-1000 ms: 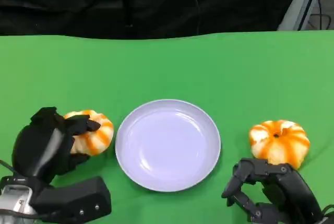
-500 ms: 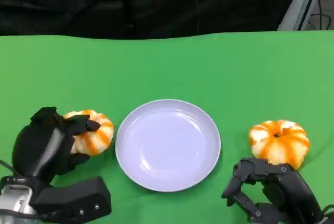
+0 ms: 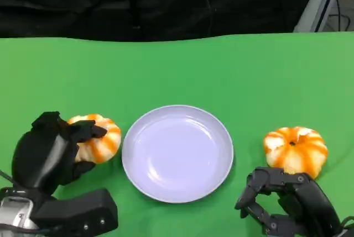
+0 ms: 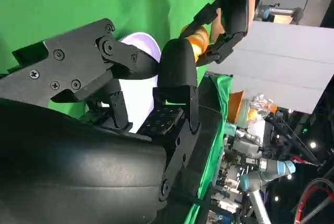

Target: Grasp the bread from the table and place it into the plate.

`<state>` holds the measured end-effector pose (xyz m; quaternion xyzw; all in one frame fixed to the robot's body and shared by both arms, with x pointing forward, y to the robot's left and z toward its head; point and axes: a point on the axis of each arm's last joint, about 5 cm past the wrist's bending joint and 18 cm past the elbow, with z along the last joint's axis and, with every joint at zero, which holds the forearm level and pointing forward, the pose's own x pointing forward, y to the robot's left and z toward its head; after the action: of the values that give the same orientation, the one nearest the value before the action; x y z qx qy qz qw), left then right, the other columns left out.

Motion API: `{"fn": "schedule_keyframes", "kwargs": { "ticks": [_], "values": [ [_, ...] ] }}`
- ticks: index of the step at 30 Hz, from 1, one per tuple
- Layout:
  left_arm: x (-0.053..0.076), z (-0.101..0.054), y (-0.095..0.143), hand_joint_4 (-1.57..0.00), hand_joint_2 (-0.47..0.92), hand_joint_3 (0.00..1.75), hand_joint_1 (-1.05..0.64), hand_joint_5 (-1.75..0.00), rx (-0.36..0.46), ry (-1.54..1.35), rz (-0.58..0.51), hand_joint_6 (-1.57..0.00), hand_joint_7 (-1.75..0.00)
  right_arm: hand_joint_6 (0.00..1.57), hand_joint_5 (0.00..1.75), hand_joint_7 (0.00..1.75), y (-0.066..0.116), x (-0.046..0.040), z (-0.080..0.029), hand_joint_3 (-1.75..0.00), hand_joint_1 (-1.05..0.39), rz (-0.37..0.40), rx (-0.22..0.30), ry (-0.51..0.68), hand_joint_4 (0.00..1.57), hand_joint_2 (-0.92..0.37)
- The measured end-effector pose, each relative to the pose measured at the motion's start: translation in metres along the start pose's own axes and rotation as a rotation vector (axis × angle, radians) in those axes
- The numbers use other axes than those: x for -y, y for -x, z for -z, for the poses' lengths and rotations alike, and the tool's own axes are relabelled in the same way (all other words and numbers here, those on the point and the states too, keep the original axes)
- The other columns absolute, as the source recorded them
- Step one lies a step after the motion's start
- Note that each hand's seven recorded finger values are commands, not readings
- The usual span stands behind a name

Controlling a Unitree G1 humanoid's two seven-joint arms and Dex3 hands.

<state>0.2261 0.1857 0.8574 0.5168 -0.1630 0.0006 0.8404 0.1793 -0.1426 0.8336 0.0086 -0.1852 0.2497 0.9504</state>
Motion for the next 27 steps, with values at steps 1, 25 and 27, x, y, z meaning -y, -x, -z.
{"fn": "schedule_keyframes", "kwargs": {
  "ticks": [1, 25, 27],
  "values": [
    [0.0, 0.0, 0.0, -0.65, 0.92, 0.01, -0.03, -1.4, 0.001, -0.001, -0.002, -1.03, -0.54, 0.86, 1.49, 1.08, 0.0, 0.0, 0.0, -0.74, -0.11, 0.0, 0.0, 0.0, 0.76, -0.7],
    [-0.011, -0.004, 0.001, -0.7, 0.89, 0.0, -0.01, -1.3, 0.02, -0.014, -0.033, -1.1, -0.4, 0.84, 1.51, 1.09, 0.0, 0.0002, 0.0, -0.76, -0.1, -0.001, 0.0, -0.002, 0.75, -0.69],
    [-0.011, -0.004, 0.001, -0.7, 0.89, 0.0, -0.01, -1.3, 0.02, -0.014, -0.033, -1.1, -0.39, 0.84, 1.51, 1.1, -0.001, 0.0004, 0.0, -0.77, -0.1, -0.002, 0.001, -0.002, 0.75, -0.69]
  ]
}}
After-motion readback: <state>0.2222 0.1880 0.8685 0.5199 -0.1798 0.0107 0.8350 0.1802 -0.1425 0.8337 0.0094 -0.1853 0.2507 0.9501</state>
